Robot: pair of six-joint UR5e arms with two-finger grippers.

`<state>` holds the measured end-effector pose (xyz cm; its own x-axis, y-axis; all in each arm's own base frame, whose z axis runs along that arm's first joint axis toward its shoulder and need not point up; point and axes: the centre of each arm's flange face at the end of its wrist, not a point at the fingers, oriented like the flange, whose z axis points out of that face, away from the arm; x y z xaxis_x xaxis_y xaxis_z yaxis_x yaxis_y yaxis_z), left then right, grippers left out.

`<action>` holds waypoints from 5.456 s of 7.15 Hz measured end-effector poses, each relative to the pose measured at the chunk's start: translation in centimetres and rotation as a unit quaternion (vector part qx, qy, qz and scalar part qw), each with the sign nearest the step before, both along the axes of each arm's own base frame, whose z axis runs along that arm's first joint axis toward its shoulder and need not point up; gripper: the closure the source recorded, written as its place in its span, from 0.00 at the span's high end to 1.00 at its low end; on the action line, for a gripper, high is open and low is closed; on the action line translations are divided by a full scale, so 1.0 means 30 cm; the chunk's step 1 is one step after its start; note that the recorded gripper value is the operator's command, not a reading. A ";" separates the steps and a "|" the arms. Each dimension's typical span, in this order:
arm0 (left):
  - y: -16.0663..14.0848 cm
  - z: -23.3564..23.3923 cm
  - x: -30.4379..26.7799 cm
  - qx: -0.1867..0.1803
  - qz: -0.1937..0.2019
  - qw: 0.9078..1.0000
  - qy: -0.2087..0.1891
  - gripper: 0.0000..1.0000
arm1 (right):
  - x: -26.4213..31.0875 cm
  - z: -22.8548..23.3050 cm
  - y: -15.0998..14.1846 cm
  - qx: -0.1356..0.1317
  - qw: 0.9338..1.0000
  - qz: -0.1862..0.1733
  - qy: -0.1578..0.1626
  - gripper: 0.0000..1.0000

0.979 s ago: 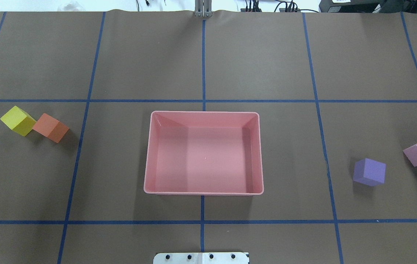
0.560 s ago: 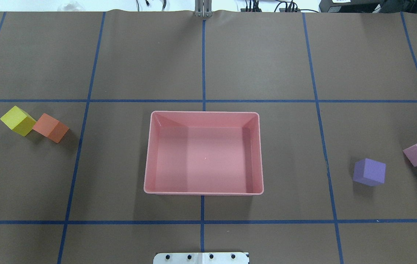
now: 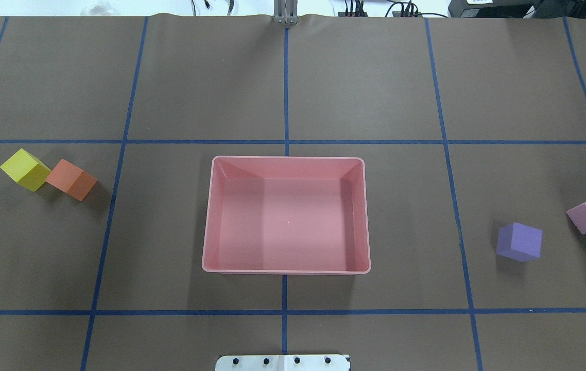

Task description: Place blocks into pink bin with both arms

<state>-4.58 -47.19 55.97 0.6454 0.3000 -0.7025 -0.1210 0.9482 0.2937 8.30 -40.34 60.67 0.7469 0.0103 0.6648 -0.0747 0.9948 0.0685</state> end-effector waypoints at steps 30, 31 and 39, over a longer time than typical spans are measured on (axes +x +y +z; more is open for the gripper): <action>0.029 -1.038 1.448 -0.085 -0.048 0.983 0.155 0.60 | -0.049 0.012 0.029 0.019 0.999 -0.013 -0.037 1.00; 0.104 -1.124 1.583 -0.092 -0.052 0.983 0.150 0.71 | -0.053 0.012 0.028 0.019 0.999 -0.015 -0.037 1.00; 0.291 -1.265 1.698 -0.095 -0.058 0.981 0.156 1.00 | -0.297 -0.056 -0.018 0.031 0.997 -0.033 -0.057 1.00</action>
